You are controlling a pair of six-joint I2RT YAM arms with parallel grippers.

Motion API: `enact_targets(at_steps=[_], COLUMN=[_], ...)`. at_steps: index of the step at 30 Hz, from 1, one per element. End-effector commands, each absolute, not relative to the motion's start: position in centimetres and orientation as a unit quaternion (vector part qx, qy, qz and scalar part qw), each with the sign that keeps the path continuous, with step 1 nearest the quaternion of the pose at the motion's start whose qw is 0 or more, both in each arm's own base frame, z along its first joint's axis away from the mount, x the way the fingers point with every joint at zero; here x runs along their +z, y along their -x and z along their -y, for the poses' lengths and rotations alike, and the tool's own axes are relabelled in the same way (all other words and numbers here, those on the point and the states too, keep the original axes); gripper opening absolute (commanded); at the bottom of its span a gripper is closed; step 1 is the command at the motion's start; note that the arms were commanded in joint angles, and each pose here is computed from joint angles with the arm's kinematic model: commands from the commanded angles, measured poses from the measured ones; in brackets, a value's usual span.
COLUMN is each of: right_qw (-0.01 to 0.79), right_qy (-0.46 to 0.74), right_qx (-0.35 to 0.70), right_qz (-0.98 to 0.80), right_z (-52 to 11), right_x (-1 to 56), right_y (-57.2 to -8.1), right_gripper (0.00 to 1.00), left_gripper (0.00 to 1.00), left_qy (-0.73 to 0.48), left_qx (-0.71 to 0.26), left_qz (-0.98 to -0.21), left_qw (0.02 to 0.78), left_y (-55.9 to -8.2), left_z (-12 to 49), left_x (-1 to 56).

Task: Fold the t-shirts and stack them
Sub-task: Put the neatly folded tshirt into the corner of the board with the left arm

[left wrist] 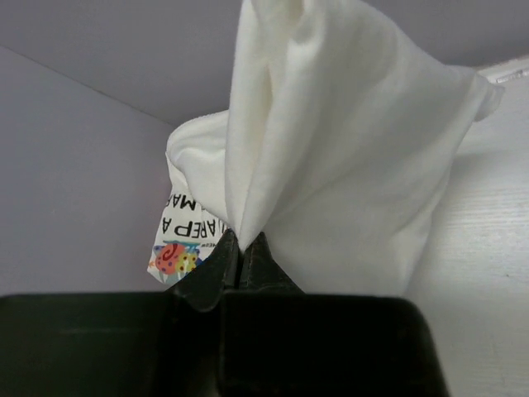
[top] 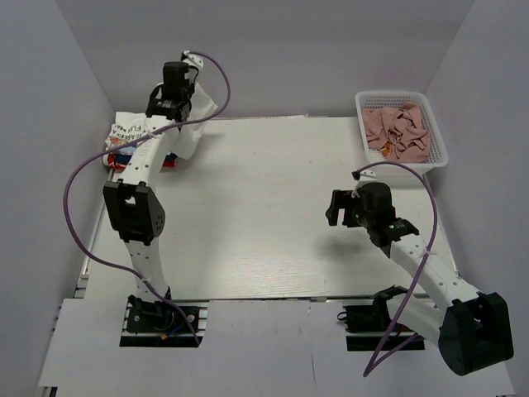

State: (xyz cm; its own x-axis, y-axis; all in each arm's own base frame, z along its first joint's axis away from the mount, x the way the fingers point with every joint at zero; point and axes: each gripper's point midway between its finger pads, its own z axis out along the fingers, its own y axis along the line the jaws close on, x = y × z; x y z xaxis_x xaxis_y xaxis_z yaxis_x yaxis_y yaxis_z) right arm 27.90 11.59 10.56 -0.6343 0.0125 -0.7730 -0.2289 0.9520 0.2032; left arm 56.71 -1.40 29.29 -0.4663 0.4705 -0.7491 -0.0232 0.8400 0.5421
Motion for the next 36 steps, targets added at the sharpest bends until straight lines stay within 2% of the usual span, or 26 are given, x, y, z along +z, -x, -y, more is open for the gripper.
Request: enact_targets(at_steps=[1,5,10,17,25,32,33,34,35,36], right_qw=[0.449,0.449,0.448,0.437,0.427,0.418,0.416,0.415,0.415,0.415], right_qy=[0.063,0.058,0.054,0.055,0.048,0.056,0.056,0.056,0.058,0.057], right_qx=[0.140,0.132,0.139,0.153,0.156,0.173,0.173,0.171,0.172,0.171], right_qz=[-0.880,-0.882,-0.882,-0.885,-0.889,-0.890,-0.891,-0.892,-0.892,-0.892], right_z=[-11.6,-11.3,-11.8,-12.8,-13.1,-14.1,-14.1,-14.1,-14.2,-14.2], right_x=[11.8,12.0,12.4,12.6,12.3,12.4,12.3,12.2,12.2,12.4], right_y=[-29.0,-29.4,-30.0,-31.0,-31.6,-31.9,-32.0,-32.1,-32.1,-32.3], right_gripper=[0.90,0.90,0.90,0.90,0.90,0.90,0.90,0.90,0.90,0.90], left_gripper=[0.00,0.00,0.00,0.00,0.00,0.00,0.03,0.15,0.49,0.73], left_qy=[-0.080,-0.061,-0.021,0.040,0.068,0.071,0.075,0.082,0.085,0.095], left_qx=[0.245,0.239,0.255,0.264,0.266,0.241,0.247,0.250,0.255,0.261], left_qz=[-0.802,-0.812,-0.827,-0.822,-0.816,-0.827,-0.827,-0.828,-0.828,-0.826], left_qw=[0.538,0.529,0.500,0.503,0.508,0.502,0.500,0.495,0.493,0.491], left_y=[-57.3,-58.2,-60.0,-61.5,-61.3,-62.2,-62.1,-62.1,-62.0,-61.8], left_z=[-1.7,-4.6,-10.3,-17.2,-21.9,-21.9,-22.1,-22.3,-22.5,-22.8], left_x=[33.3,31.7,27.2,25.3,24.1,21.4,21.4,20.7,20.8,20.8])
